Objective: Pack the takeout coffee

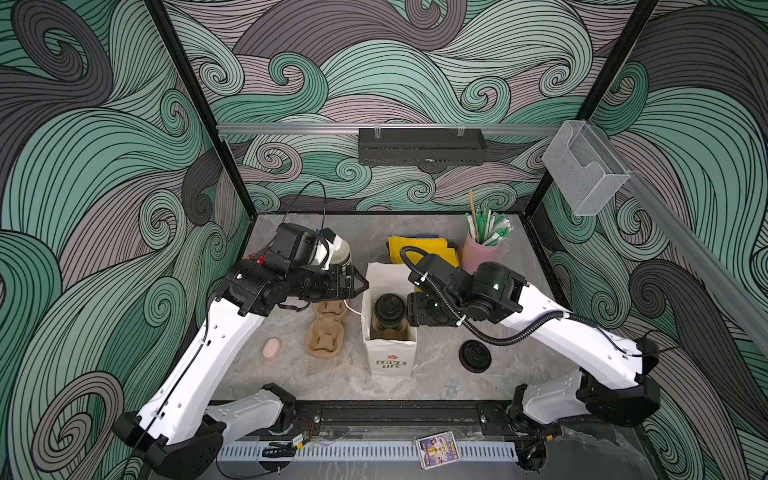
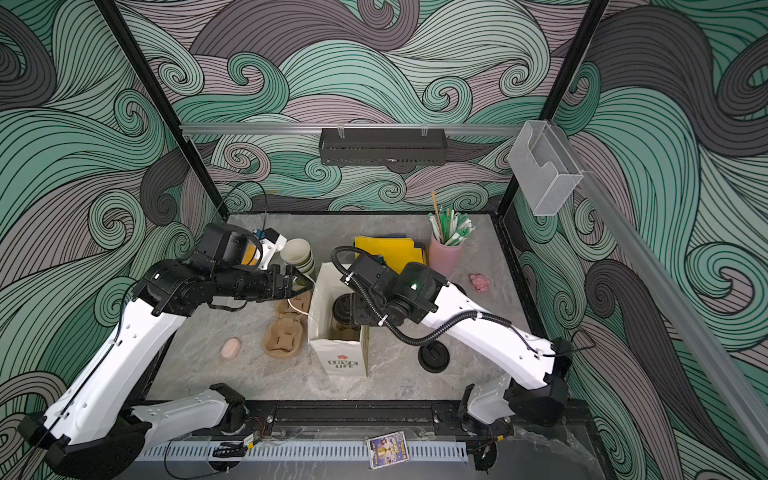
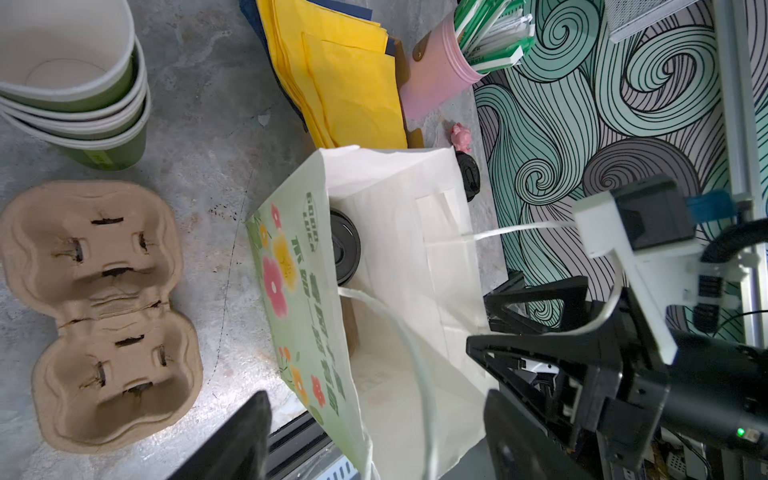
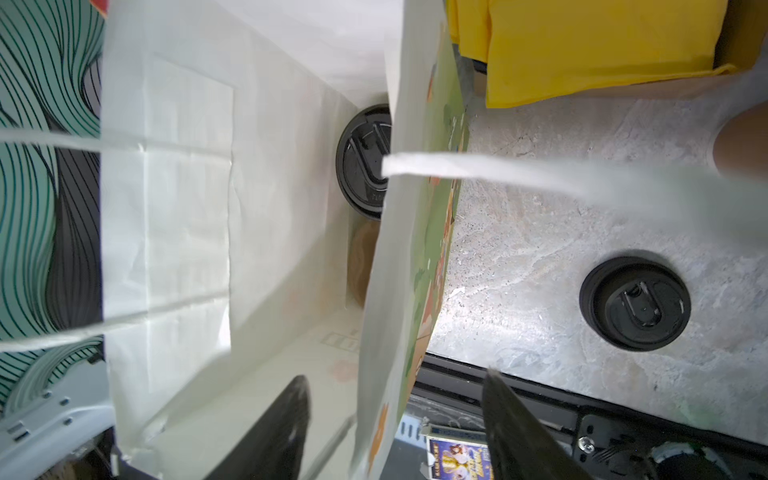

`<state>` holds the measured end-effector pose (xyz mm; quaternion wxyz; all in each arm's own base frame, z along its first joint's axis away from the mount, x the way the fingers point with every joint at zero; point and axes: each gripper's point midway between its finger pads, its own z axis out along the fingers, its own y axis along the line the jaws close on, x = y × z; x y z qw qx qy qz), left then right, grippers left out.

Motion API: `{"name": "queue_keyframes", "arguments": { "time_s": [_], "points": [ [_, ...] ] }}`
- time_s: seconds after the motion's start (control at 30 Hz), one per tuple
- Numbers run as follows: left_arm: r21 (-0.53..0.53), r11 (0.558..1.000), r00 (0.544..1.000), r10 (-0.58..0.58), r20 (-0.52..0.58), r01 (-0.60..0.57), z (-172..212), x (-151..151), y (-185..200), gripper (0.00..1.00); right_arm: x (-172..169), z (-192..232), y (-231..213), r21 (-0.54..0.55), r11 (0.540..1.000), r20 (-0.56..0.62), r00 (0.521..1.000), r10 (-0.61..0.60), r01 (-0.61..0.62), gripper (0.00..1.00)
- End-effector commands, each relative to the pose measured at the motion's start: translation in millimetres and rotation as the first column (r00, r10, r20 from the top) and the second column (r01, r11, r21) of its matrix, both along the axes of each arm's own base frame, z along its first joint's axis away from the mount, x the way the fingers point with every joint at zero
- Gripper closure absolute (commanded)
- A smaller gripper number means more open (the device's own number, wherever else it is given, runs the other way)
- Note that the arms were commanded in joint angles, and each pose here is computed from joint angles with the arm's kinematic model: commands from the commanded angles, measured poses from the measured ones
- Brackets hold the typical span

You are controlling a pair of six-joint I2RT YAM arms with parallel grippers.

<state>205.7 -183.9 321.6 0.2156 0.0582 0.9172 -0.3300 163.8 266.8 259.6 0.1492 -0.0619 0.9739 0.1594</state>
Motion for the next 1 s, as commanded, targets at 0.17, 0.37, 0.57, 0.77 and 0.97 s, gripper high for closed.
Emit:
{"name": "queue_keyframes", "arguments": {
  "time_s": [0.17, 0.37, 0.57, 0.77, 0.97],
  "points": [
    [-0.001, 0.983, 0.983, -0.185, 0.010, 0.185, 7.7, -33.0, -0.4, 0.17, -17.3, 33.9, -15.7, 0.123, 0.986, 0.084, 0.991, 0.104, -0.114, 0.01],
    [-0.035, 0.972, 0.963, -0.224, 0.152, 0.232, 11.4, -32.4, -5.1, 0.15, -1.2, 55.6, -21.1, 0.181, 0.973, 0.142, 0.983, 0.116, -0.141, 0.01],
    [0.047, 0.985, 0.966, -0.169, 0.197, 0.163, 2.4, -5.2, 2.7, 0.17, 17.5, 48.7, 5.9, 0.122, 0.976, 0.100, 0.981, 0.167, -0.179, 0.02],
    [0.046, 0.988, 0.971, -0.157, 0.183, 0.151, -0.9, 18.8, -7.1, 0.24, 36.5, 26.7, 1.1, 0.009, 0.991, 0.054, 0.990, 0.132, -0.133, 0.17],
    [0.040, 0.988, 0.979, -0.156, 0.128, 0.152, -4.7, 20.9, -10.9, 0.54, 41.1, 17.0, 6.3, -0.023, 0.989, 0.019, 0.989, 0.147, -0.146, 0.48]
  ]
}}
